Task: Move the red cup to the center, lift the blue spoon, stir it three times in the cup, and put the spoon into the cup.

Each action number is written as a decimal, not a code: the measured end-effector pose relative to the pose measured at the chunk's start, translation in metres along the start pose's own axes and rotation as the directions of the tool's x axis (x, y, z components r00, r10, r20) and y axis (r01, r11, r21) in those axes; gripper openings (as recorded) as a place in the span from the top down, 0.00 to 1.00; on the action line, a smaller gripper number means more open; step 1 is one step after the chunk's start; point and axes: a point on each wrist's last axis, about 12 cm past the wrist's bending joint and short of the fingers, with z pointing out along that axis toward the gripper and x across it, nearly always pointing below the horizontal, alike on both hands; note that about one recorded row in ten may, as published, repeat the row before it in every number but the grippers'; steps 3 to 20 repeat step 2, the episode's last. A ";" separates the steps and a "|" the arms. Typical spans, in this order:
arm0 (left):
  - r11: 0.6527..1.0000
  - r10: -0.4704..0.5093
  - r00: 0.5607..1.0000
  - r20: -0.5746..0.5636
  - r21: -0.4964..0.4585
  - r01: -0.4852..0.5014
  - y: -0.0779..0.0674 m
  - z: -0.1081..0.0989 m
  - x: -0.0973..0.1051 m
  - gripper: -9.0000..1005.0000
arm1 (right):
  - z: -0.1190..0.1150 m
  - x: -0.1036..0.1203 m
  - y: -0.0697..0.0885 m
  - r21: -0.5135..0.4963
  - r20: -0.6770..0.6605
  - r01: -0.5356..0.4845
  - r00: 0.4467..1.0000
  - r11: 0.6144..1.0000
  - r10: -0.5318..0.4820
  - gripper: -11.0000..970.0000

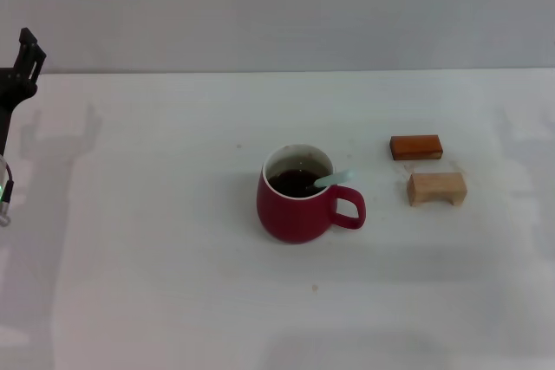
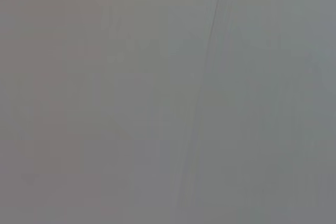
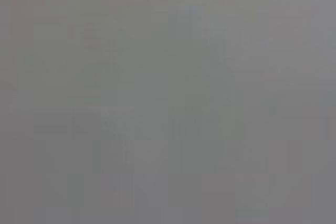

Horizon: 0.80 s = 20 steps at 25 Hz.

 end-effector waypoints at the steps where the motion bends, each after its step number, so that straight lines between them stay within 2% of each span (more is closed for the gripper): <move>1: 1.000 -0.003 1.000 0.008 -0.002 0.003 0.001 -0.002 -0.001 0.16 | -0.005 -0.001 -0.004 0.024 0.019 -0.004 1.000 1.000 0.004 0.57; 20: 1.000 -0.003 1.000 0.008 -0.002 0.003 0.001 -0.002 -0.001 0.16 | -0.005 -0.001 -0.004 0.024 0.019 -0.004 1.000 1.000 0.004 0.57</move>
